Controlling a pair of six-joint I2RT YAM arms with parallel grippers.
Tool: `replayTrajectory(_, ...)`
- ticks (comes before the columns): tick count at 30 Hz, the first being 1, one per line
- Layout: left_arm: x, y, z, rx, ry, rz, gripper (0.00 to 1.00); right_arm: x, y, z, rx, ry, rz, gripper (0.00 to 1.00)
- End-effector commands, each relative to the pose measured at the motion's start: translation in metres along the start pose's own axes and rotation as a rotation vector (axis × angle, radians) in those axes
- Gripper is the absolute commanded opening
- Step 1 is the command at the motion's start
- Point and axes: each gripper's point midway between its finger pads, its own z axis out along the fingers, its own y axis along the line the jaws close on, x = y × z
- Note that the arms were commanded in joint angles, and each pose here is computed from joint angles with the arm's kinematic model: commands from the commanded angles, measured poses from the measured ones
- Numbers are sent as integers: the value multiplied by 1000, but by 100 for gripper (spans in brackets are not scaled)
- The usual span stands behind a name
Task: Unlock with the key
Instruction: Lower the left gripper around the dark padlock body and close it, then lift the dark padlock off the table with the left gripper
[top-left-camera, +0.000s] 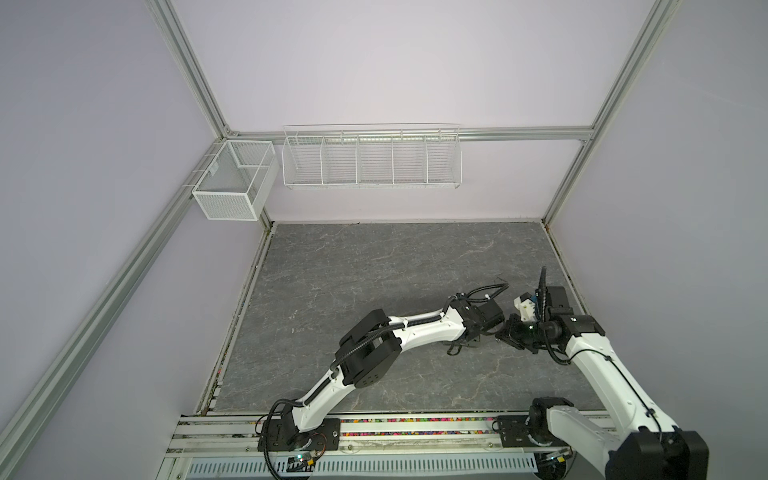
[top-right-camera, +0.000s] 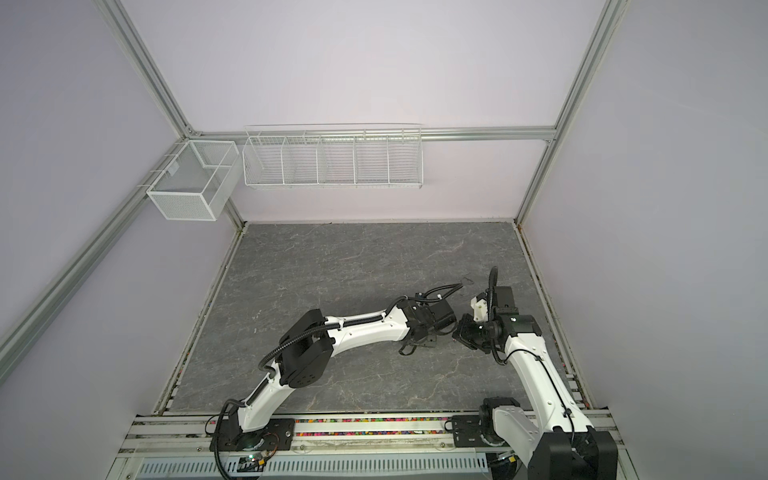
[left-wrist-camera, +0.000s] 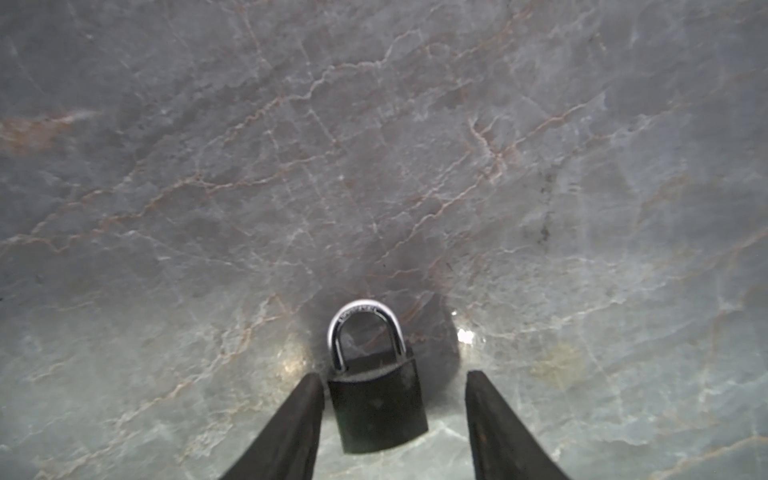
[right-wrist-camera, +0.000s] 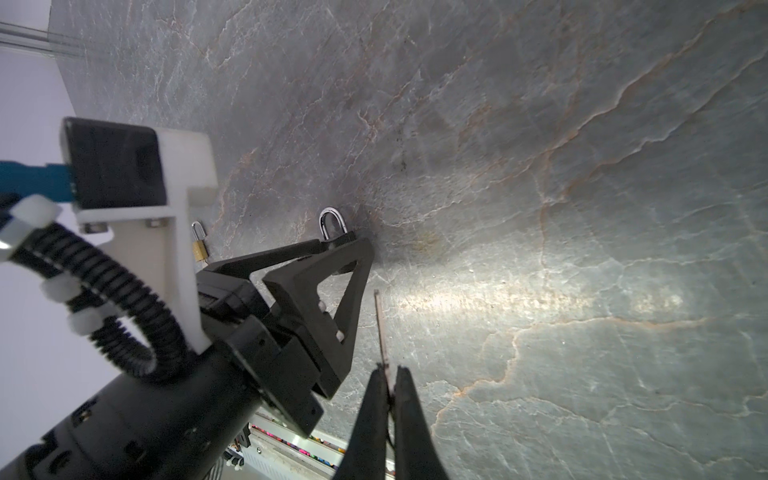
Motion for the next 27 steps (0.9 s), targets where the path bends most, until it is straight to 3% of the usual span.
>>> replayTrajectory(1, -3, 11, 3, -66, -12, -12, 53, 2, 0, 2, -16, 4, -15, 6)
replayTrajectory(17, 1, 8, 19, -61, 20, -15, 41, 1, 0, 4, -20, 15, -11, 6)
replayTrajectory(27, 17, 13, 22, -87, 46, -2, 43, 2, 1, 4, -23, 15, -15, 7)
